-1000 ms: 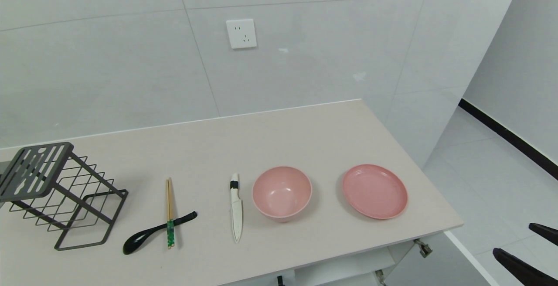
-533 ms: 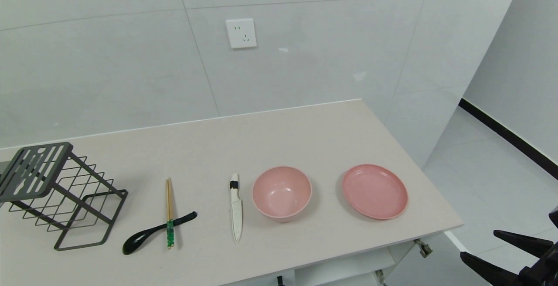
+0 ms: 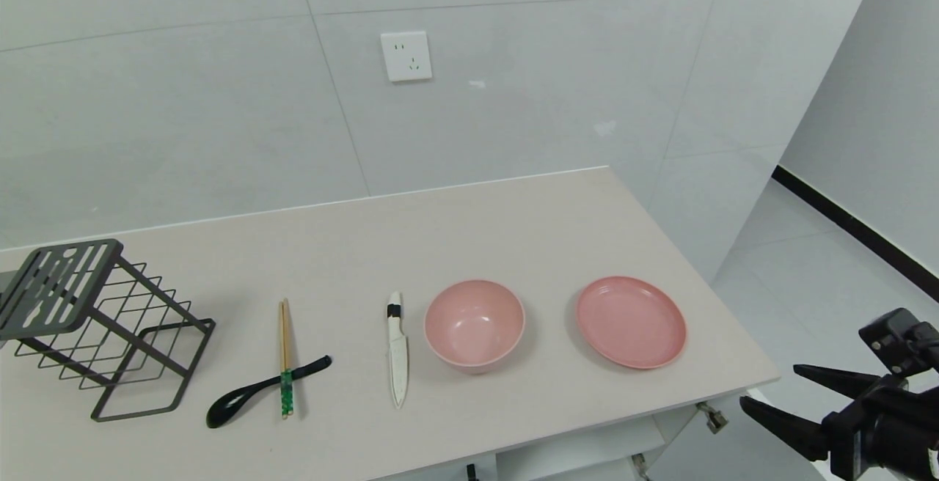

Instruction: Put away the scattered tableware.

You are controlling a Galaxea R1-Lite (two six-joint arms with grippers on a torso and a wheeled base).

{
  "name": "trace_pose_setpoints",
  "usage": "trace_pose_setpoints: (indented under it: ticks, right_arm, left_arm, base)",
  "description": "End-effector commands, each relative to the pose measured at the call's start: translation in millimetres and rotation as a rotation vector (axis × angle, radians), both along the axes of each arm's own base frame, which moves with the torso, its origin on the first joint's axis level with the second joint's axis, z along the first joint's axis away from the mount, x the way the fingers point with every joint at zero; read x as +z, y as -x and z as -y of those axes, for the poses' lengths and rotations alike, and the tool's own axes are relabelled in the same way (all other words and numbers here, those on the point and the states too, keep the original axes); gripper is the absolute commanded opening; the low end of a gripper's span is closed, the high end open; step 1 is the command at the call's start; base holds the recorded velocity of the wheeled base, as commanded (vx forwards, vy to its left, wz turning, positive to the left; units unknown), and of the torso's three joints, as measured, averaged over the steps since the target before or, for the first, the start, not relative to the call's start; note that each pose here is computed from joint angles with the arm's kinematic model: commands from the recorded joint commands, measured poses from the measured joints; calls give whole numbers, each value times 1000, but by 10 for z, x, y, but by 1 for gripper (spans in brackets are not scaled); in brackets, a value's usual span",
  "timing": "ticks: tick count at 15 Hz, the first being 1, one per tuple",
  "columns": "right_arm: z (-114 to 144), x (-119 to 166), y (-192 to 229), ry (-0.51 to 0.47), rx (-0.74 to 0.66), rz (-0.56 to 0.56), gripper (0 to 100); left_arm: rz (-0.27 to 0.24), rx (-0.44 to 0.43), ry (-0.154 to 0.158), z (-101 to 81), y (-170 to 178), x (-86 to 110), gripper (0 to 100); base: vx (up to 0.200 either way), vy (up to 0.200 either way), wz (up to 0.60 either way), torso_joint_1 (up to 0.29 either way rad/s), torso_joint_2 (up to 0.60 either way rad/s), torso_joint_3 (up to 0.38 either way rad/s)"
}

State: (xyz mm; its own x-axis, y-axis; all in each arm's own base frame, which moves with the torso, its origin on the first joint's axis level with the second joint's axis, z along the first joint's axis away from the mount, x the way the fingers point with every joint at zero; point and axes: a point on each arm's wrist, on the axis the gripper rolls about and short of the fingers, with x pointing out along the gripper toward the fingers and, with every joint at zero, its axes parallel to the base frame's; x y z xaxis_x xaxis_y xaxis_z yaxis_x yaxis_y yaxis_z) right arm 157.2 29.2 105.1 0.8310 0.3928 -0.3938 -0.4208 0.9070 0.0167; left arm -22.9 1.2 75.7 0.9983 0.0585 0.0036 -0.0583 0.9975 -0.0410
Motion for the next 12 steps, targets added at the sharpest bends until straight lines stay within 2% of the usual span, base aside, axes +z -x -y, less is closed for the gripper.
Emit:
trace_pose_setpoints:
  ticks: [1, 12]
  right_arm:
    - [-27, -51, -193, 9, 0, -39, 100]
    - [-112, -271, -821, 25, 1, -98, 100]
  left_arm:
    - [-1, 1, 1, 0, -1, 1, 100]
    - [-1, 1, 1, 0, -1, 1, 100]
  base:
    - [0, 0, 0, 0, 0, 0]
    - [0, 0, 0, 0, 0, 0]
